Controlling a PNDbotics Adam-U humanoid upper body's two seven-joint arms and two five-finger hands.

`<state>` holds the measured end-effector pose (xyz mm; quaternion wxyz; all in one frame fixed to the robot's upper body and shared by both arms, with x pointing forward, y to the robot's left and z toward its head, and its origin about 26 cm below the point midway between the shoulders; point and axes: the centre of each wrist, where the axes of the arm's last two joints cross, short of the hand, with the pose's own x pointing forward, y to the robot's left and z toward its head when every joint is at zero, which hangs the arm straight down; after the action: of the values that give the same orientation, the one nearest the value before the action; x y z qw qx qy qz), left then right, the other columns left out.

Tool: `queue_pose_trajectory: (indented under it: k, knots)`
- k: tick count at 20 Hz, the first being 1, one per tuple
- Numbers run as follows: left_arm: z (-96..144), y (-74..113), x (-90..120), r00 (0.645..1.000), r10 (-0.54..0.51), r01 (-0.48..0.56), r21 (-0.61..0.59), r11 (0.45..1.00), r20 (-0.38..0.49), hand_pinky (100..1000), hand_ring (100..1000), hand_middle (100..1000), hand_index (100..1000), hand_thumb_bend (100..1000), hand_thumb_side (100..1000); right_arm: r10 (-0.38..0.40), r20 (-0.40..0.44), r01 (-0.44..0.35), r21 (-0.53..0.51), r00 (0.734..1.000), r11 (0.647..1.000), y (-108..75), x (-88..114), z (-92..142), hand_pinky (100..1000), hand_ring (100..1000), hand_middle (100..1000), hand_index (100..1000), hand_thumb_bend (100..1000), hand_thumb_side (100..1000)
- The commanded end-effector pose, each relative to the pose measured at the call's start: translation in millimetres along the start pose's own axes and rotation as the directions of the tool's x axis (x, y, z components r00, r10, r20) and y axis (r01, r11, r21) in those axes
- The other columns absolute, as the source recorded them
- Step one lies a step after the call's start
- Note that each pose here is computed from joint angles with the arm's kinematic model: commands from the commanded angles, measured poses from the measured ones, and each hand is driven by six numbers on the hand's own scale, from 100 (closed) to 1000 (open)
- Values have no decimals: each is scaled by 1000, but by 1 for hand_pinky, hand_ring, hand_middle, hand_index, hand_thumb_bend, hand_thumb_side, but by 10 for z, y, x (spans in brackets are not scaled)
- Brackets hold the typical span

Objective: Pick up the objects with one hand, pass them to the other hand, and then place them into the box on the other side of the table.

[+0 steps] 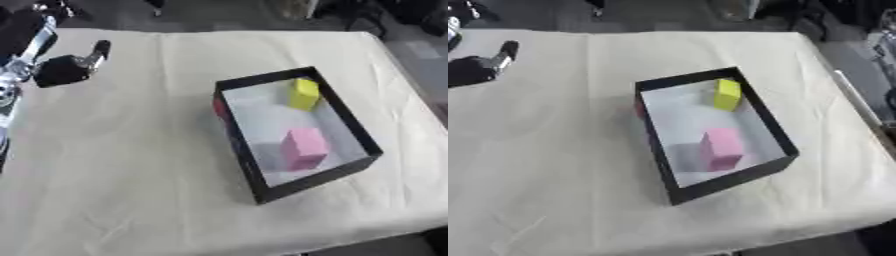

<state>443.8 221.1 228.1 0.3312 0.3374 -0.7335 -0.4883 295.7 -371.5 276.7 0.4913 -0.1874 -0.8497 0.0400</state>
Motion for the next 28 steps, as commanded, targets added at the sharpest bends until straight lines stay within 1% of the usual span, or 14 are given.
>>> queue_pose_trajectory:
  k: [1,2,3,5,6,8,9,11,13,16,18,19,24,28]
  knots:
    - [49,337,-159,999,-31,31,-3,1000,-17,964,851,774,824,414,464,10,42,-9,-27,999,1000,-97,144,-19,742,963,844,962,100,538]
    - [69,387,-214,999,-28,28,-23,999,-27,972,852,773,825,392,446,5,40,-3,-32,999,999,-104,135,-9,738,956,841,972,100,536]
    - [88,436,-264,999,-30,29,-45,999,-36,980,855,775,827,391,414,1,37,0,-35,999,999,-110,128,0,735,954,845,978,100,516]
    - [128,549,-374,998,-27,22,-83,996,-61,979,863,783,832,421,376,2,35,-1,-32,999,999,-122,109,24,734,952,849,982,100,505]
    - [154,604,-433,997,-36,28,-104,994,-75,981,863,783,834,418,381,3,32,-2,-34,999,999,-132,96,36,733,952,848,982,100,495]
    - [204,680,-547,993,-51,35,-150,988,-104,975,866,783,837,467,420,5,23,-4,-44,1000,999,-152,66,54,731,950,847,981,100,504]
    - [226,712,-593,992,-67,47,-175,983,-108,965,869,786,843,528,470,5,17,-4,-50,1000,999,-162,51,62,731,950,847,983,100,513]
    - [267,756,-686,991,-102,80,-219,972,-92,960,869,783,837,557,526,2,8,-2,-63,1000,998,-177,27,75,730,950,848,983,100,520]
    - [325,774,-810,987,-125,96,-257,962,-98,960,869,782,834,566,553,-2,8,2,-70,1000,998,-189,23,82,731,950,847,982,100,518]
    - [405,818,-962,977,-165,119,-297,947,-133,949,872,786,837,600,560,-3,16,4,-77,1000,997,-203,33,92,730,947,847,982,100,514]
    - [459,853,-1041,968,-199,143,-319,937,-151,937,876,793,844,645,566,5,16,-3,-82,1000,997,-210,30,107,730,945,857,980,100,505]
    - [489,867,-1077,963,-221,159,-331,930,-156,935,879,797,847,656,585,12,15,-11,-83,1000,996,-210,27,117,730,945,857,981,100,508]
    - [698,884,-1311,941,-278,180,-408,895,-194,934,880,800,847,657,629,29,10,-28,-91,1000,995,-207,15,156,729,944,856,980,100,517]
    - [819,904,-1438,933,-274,153,-433,888,-232,941,878,797,847,628,650,26,9,-25,-99,1000,995,-210,11,172,731,943,853,979,100,523]
